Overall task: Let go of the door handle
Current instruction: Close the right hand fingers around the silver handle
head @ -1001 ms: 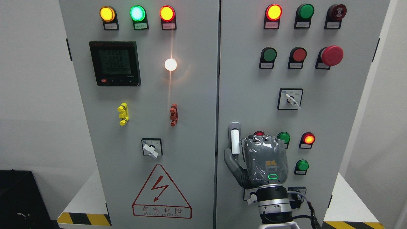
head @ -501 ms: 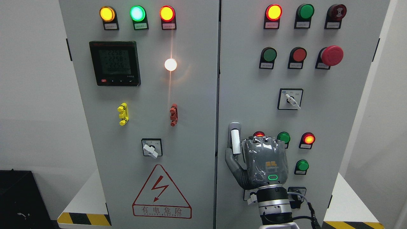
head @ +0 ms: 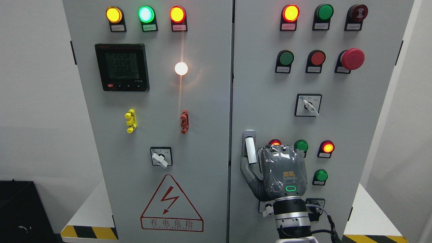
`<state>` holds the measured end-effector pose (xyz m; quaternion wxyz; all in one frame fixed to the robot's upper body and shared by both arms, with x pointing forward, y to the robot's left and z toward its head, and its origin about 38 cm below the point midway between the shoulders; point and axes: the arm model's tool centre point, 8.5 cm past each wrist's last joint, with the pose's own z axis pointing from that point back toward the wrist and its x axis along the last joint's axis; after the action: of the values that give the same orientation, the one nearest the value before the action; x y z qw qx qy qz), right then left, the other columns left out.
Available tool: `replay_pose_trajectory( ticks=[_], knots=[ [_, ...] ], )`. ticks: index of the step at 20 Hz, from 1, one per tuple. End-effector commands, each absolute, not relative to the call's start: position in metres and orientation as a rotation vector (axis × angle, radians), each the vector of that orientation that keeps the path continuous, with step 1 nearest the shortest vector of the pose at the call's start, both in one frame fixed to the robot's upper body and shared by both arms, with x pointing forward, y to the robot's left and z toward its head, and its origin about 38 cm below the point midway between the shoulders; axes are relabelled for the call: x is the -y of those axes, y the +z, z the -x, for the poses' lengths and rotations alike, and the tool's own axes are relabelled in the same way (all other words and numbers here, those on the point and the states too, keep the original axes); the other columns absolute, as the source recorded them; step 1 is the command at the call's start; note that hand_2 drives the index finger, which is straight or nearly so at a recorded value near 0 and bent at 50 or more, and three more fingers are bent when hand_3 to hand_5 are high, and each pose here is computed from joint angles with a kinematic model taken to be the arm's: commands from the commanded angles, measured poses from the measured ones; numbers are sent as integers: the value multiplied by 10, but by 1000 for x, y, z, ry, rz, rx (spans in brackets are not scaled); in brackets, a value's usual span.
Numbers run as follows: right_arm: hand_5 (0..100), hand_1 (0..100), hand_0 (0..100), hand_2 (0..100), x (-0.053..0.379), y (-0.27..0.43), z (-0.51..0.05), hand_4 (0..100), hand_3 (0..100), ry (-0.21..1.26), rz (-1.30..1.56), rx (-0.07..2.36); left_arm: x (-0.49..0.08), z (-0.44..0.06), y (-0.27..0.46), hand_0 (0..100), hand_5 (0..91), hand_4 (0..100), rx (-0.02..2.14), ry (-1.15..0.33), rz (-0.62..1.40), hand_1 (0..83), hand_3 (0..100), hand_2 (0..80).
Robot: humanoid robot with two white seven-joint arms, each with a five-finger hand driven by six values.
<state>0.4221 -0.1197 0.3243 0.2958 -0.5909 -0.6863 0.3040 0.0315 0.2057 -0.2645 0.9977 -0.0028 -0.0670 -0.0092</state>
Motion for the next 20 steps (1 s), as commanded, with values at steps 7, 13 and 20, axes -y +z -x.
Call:
replay_pose_trajectory(
  ticks=[7,13,20],
  knots=[
    [1000,423,467,979,122,325,-422,1000,1000,796,1577,1817,-206,-21,-265,120,0,0,118,-18,5,556,0,0],
    [1000,430,451,978,122,324,-422,1000,1000,797,1576,1816,-206,-21,-265,120,0,0,118,-16,5,556,0,0],
    [1000,420,443,977,122,324,-422,1000,1000,794,1577,1817,-206,-21,-265,120,0,0,118,-16,5,556,0,0]
  ],
)
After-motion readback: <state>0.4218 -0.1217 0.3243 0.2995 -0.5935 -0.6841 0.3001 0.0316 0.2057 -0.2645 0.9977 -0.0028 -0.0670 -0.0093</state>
